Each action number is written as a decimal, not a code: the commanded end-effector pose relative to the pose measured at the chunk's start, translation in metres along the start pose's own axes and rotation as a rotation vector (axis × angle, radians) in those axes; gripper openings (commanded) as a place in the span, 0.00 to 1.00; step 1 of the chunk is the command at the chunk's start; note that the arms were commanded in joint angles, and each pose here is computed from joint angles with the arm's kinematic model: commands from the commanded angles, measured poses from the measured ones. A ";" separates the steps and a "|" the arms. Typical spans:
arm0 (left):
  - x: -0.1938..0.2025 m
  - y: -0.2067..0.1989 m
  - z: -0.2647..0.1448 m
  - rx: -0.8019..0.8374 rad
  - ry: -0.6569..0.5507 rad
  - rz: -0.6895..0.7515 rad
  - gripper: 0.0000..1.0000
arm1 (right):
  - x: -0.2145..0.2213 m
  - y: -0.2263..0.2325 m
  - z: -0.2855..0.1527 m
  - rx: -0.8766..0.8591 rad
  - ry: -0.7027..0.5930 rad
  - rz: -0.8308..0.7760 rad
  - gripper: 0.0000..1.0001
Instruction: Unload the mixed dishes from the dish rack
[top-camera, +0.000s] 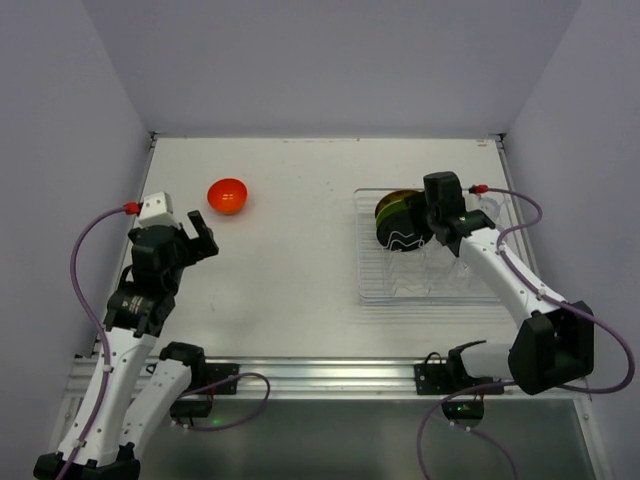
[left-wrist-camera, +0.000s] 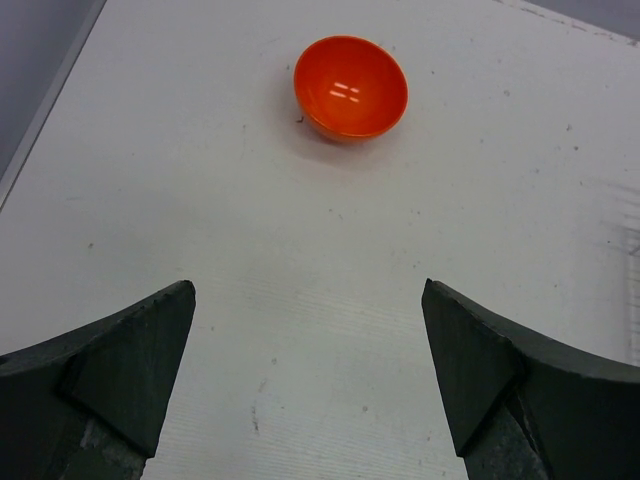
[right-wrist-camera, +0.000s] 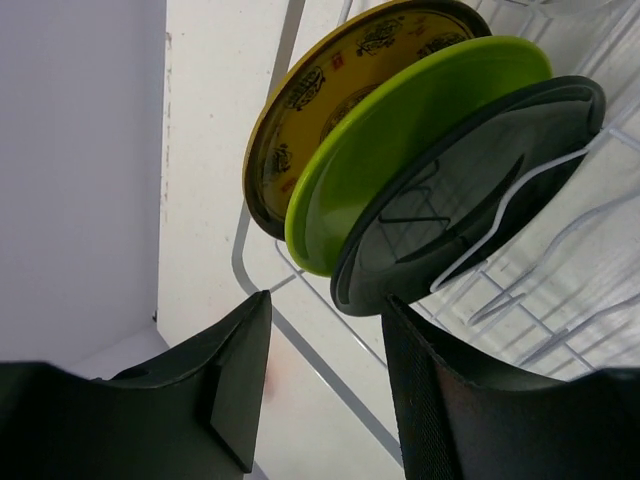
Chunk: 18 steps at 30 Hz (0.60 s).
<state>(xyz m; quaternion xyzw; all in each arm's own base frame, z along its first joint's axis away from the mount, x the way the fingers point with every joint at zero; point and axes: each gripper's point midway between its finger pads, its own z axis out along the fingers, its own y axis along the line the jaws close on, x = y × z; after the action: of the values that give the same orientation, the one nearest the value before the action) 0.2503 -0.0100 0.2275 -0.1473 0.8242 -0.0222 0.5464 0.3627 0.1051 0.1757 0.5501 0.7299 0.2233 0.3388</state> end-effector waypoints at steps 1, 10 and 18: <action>-0.008 -0.007 0.000 0.041 -0.043 0.017 1.00 | -0.011 0.017 0.006 -0.006 -0.054 0.030 0.50; -0.008 -0.005 0.000 0.034 -0.050 0.015 1.00 | -0.006 -0.013 0.025 0.117 -0.062 0.087 0.45; -0.007 -0.006 0.001 0.038 -0.044 0.018 1.00 | -0.010 -0.014 0.033 0.137 -0.098 0.095 0.45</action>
<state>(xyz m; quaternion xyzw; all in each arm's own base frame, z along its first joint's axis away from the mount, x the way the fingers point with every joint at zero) 0.2492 -0.0113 0.2311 -0.1457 0.8204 -0.0284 0.5523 0.3715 0.1030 0.1426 0.5950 0.7211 0.1839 0.3038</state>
